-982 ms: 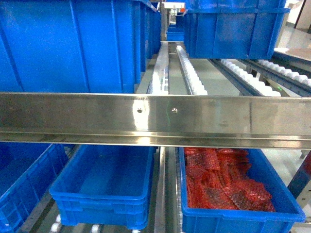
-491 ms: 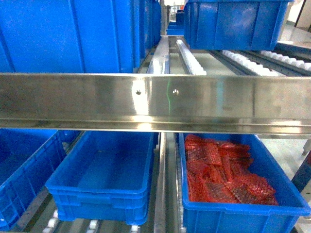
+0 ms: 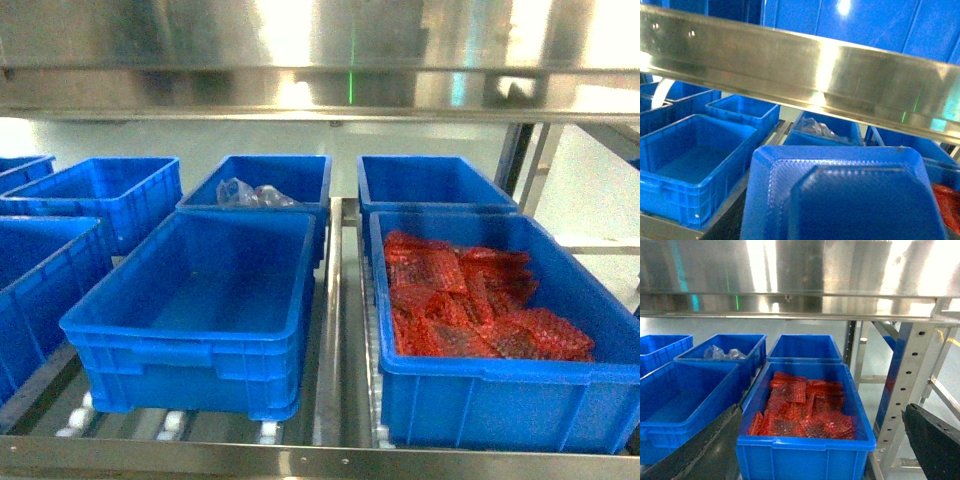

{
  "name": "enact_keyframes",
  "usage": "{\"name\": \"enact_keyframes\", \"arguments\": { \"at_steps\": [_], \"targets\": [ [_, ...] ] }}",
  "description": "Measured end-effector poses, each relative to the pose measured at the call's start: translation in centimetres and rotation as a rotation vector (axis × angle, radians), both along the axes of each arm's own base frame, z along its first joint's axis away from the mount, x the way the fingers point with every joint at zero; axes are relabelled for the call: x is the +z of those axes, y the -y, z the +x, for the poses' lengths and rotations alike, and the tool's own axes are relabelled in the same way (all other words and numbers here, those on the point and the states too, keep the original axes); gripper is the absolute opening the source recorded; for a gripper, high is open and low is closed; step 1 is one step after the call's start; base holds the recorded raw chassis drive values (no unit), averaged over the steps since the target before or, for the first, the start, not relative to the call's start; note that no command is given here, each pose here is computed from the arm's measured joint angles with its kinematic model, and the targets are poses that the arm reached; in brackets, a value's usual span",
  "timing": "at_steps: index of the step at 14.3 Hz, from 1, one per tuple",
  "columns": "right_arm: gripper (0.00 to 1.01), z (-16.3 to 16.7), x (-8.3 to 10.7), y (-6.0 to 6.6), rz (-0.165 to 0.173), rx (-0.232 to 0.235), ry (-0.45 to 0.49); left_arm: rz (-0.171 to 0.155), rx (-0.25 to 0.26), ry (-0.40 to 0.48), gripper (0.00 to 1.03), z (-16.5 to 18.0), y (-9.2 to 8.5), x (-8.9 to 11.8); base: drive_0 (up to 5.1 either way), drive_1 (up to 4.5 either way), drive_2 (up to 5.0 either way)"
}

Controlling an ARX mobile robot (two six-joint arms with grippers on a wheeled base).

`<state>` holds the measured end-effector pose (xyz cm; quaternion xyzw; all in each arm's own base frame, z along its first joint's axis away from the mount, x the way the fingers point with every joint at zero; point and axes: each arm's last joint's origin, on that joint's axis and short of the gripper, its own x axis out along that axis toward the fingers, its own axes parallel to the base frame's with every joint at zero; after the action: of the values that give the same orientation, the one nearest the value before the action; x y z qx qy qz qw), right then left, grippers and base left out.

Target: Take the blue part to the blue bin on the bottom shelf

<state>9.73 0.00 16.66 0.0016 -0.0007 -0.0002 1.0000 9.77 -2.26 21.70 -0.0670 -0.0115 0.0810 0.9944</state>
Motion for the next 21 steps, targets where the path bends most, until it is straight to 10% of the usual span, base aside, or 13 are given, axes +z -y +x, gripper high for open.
{"name": "enact_keyframes", "arguments": {
  "at_steps": [21],
  "targets": [
    [0.98,0.00,0.00,0.00,-0.001,0.000,0.000,0.001,0.000,-0.003,0.43,0.01,0.00,-0.06,0.0,0.00,0.0]
  ]
}}
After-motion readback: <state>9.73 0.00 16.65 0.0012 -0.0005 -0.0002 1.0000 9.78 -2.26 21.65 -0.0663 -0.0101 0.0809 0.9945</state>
